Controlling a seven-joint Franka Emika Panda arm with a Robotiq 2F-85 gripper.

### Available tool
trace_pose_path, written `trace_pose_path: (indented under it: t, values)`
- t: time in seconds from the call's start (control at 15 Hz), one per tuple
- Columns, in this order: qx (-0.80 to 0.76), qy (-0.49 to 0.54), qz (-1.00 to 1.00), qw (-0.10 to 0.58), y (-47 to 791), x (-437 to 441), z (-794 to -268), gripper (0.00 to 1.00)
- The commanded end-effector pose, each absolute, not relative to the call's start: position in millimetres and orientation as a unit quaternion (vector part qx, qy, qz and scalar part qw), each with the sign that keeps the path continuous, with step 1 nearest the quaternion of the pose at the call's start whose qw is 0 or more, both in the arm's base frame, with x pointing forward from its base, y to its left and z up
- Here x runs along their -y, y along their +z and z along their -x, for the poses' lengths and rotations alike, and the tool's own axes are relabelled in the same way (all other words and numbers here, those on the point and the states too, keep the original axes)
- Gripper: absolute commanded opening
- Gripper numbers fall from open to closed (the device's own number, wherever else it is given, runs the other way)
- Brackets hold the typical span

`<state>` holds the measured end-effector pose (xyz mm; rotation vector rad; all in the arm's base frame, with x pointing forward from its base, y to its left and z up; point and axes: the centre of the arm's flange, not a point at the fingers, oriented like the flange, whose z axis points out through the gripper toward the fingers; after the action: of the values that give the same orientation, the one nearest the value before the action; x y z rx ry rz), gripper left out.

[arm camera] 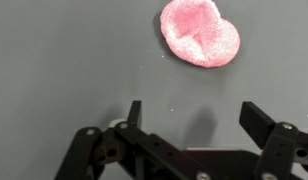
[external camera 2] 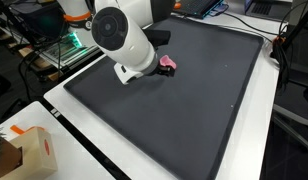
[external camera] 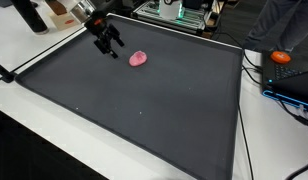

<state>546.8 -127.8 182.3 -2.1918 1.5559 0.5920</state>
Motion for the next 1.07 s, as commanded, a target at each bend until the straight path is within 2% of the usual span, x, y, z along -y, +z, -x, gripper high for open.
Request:
trace_pose_path:
  t: [0.0,0.67,1.0]
  values:
    - [-0.545,0.217,0.786,0.196,172.4,129.4,-546.4,1.0]
    - [-0.491,0.235,0.821,0.172,174.3,103.3,-583.5,1.0]
    - [-0.404,0.221,0.881,0.107,180.2,84.6,-616.3,1.0]
